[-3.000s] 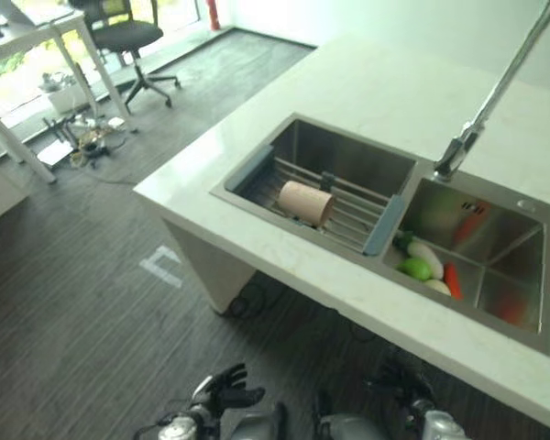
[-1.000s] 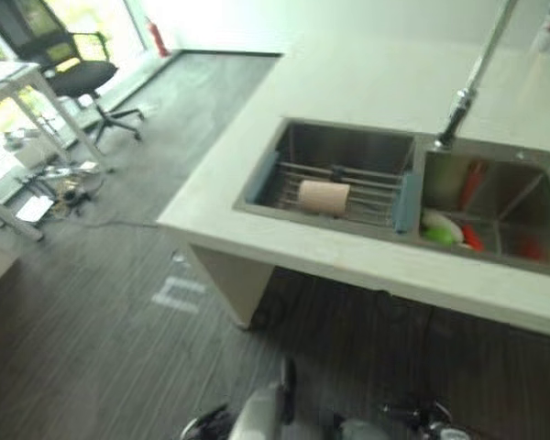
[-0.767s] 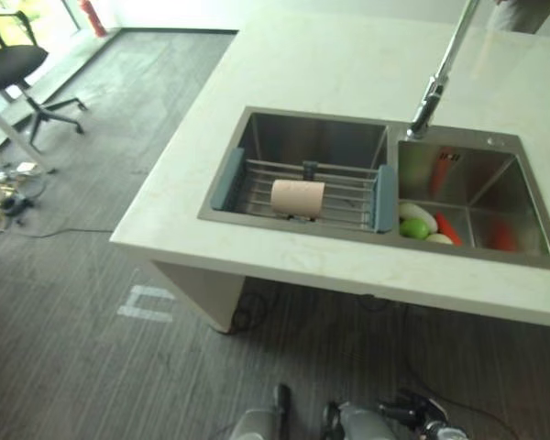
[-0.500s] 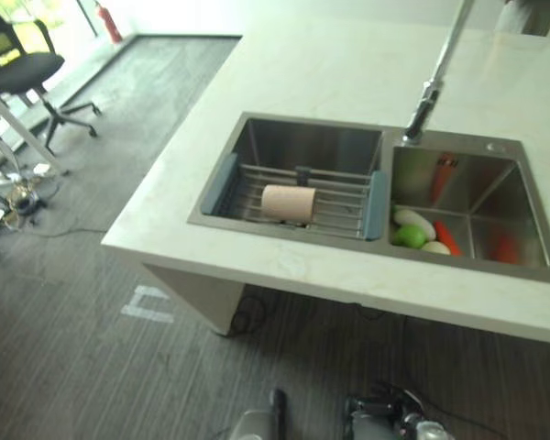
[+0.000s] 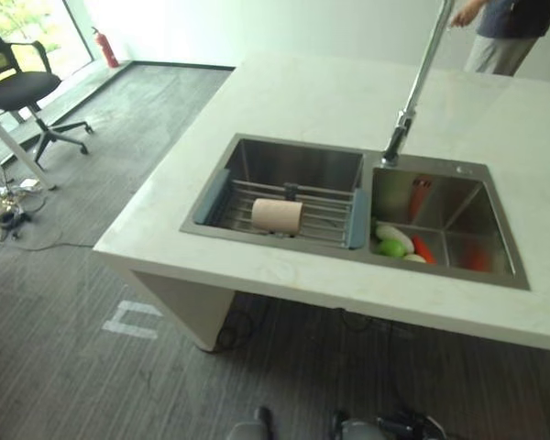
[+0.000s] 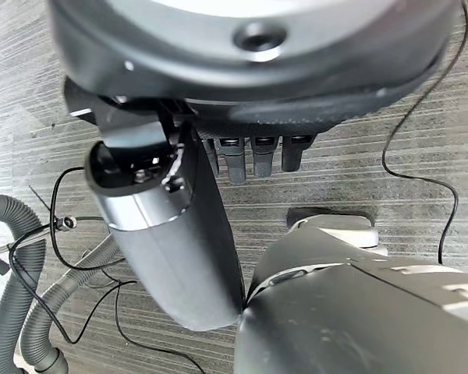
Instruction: Place the dishes in the dishwasher.
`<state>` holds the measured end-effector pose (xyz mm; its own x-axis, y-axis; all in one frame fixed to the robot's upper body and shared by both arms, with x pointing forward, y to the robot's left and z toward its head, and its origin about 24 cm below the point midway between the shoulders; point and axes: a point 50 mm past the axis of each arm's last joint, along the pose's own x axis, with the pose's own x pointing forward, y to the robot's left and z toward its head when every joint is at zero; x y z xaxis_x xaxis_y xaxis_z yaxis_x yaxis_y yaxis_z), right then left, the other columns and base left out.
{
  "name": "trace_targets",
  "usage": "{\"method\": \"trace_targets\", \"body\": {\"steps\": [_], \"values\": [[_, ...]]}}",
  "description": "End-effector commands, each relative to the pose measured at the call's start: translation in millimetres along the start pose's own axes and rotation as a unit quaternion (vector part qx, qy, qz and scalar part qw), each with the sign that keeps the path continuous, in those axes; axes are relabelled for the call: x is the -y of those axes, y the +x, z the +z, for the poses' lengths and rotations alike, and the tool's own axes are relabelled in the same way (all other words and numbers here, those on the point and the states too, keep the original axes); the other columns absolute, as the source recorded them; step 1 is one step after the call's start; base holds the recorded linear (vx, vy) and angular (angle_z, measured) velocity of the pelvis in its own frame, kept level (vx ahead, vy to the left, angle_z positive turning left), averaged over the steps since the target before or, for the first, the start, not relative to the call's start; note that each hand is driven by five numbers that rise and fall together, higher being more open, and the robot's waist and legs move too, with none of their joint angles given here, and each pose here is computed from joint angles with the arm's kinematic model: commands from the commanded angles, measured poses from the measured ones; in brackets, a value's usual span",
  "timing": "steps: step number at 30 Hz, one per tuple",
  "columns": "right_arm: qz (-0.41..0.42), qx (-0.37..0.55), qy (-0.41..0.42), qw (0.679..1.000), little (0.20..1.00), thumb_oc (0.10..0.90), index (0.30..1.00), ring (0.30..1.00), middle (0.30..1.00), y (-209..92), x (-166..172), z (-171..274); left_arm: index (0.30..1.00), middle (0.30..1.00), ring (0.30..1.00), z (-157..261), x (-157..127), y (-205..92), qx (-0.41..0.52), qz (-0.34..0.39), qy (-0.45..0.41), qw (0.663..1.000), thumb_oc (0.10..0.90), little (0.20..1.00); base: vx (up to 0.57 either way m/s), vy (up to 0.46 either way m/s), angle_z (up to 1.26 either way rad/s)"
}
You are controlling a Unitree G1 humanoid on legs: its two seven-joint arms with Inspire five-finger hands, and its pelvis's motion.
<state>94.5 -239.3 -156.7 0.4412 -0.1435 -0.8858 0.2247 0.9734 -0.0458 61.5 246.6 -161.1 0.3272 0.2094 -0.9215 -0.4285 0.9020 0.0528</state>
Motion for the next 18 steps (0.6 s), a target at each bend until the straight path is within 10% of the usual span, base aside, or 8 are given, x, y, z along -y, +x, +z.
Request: {"method": "trace_targets", "body": {"steps": [1, 9, 14, 18], "values": [[-0.029, 0.001, -0.017, 0.999, 0.9, 0.8, 0.9, 0.9, 0.9, -7.8, 31.8, -2.4, 0.9, 0.9, 0.9, 95.1, -11.9, -8.2, 0.22, 0.038, -0.116, 0.968, 0.8, 0.9, 0.0, 0.102, 0.0], [-0.072, -0.012, 0.101, 0.992, 0.9, 0.8, 0.9, 0.9, 0.9, -17.0, 43.9, -28.8, 0.9, 0.9, 0.9, 215.9, -120.9, -97.4, 0.504, 0.211, -0.111, 0.83, 0.8, 0.9, 0.02, 0.031, -0.04], [-0.068, 0.008, 0.422, 0.904, 0.9, 0.8, 0.9, 0.9, 0.9, -15.3, 22.4, -35.5, 0.9, 0.9, 0.9, 272.0, -158.1, -182.8, 0.619, 0.316, 0.015, 0.719, 0.8, 0.9, 0.05, -0.028, -0.01], [-0.064, 0.017, 0.365, 0.929, 0.9, 0.8, 0.9, 0.9, 0.9, -12.6, 9.4, -27.9, 0.9, 0.9, 0.9, 307.2, -162.6, -237.9, 0.664, 0.324, 0.098, 0.666, 0.8, 0.9, 0.04, 0.021, -0.01]]}}
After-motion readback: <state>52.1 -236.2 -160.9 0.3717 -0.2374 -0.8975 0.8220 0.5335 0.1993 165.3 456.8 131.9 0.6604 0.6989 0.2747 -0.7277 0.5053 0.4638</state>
